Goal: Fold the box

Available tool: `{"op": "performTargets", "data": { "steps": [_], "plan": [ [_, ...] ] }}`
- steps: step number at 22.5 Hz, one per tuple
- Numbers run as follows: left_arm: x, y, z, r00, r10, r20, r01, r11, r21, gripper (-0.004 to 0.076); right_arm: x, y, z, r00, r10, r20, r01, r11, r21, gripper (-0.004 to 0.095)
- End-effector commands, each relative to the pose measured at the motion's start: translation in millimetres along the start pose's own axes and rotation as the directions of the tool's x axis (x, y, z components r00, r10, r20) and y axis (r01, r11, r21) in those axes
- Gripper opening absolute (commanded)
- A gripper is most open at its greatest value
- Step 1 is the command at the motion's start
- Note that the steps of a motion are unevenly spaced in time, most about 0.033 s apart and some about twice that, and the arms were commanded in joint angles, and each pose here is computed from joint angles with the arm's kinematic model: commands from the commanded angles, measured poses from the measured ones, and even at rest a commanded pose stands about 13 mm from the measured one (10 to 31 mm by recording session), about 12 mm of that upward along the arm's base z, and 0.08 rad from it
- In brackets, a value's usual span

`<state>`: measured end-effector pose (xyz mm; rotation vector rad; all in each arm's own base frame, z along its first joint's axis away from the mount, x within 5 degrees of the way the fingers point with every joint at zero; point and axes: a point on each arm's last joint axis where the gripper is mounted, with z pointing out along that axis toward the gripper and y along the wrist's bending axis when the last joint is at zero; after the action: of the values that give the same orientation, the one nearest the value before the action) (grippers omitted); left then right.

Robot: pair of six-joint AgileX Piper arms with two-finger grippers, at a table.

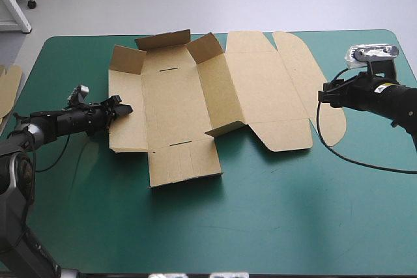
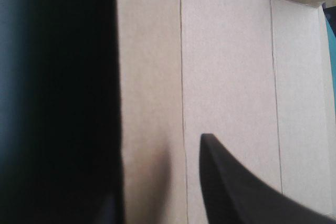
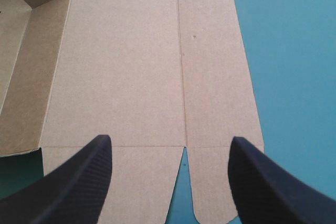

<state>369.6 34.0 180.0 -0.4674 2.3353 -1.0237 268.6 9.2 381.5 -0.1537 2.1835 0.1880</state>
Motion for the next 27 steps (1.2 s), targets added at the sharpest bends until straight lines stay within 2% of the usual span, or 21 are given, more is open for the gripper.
{"op": "performTargets", "data": {
  "steps": [1,3,6,8,11,16,20,23,27],
  "plan": [
    [-8.6,-23.8,-11.1,0.998,0.046,0.052,-0.050,0.995,0.083,0.0073,-15.5,1.5,-13.0,0.994,-0.005,0.110,0.004,1.000,0.011,0.0593],
    [-8.6,-23.8,-11.1,0.997,0.055,0.053,-0.059,0.995,0.082,-0.0015,-15.5,1.5,-13.0,0.994,-0.006,0.110,0.005,1.000,0.011,0.0593],
    [-8.7,-24.6,-11.2,0.995,0.088,0.053,-0.092,0.992,0.086,-0.0014,-15.5,1.5,-13.0,0.994,-0.006,0.110,0.005,1.000,0.011,0.0586],
    [-8.9,-29.9,-12.7,0.981,0.190,0.023,-0.192,0.975,0.110,-0.0014,-15.5,1.5,-13.0,0.994,-0.011,0.110,0.009,1.000,0.011,0.0575],
    [-17.0,-45.4,-19.4,0.936,0.348,-0.051,-0.338,0.930,0.141,-0.0014,-15.5,1.5,-13.0,0.994,-0.017,0.110,0.016,1.000,0.012,0.0575],
    [-27.4,-73.6,-21.7,0.857,0.495,-0.145,-0.479,0.868,0.133,-0.0014,-15.0,1.7,-12.9,0.994,-0.021,0.104,0.020,1.000,0.010,0.0575],
    [-33.2,-109.9,-12.4,0.707,0.664,-0.243,-0.636,0.747,0.191,-0.0014,-13.8,2.1,-12.8,0.995,-0.026,0.092,0.026,1.000,0.006,0.0575],
    [-41.6,-140.6,0.2,0.477,0.821,-0.314,-0.814,0.547,0.194,-0.0014,-13.3,2.4,-12.8,0.996,-0.027,0.087,0.026,1.000,0.002,0.0575],
    [-48.4,-173.7,6.7,0.164,0.943,-0.291,-0.943,0.236,0.233,-0.0014,-13.4,2.7,-12.8,0.996,-0.023,0.087,0.023,1.000,0.000,0.0575]
  ]
}}
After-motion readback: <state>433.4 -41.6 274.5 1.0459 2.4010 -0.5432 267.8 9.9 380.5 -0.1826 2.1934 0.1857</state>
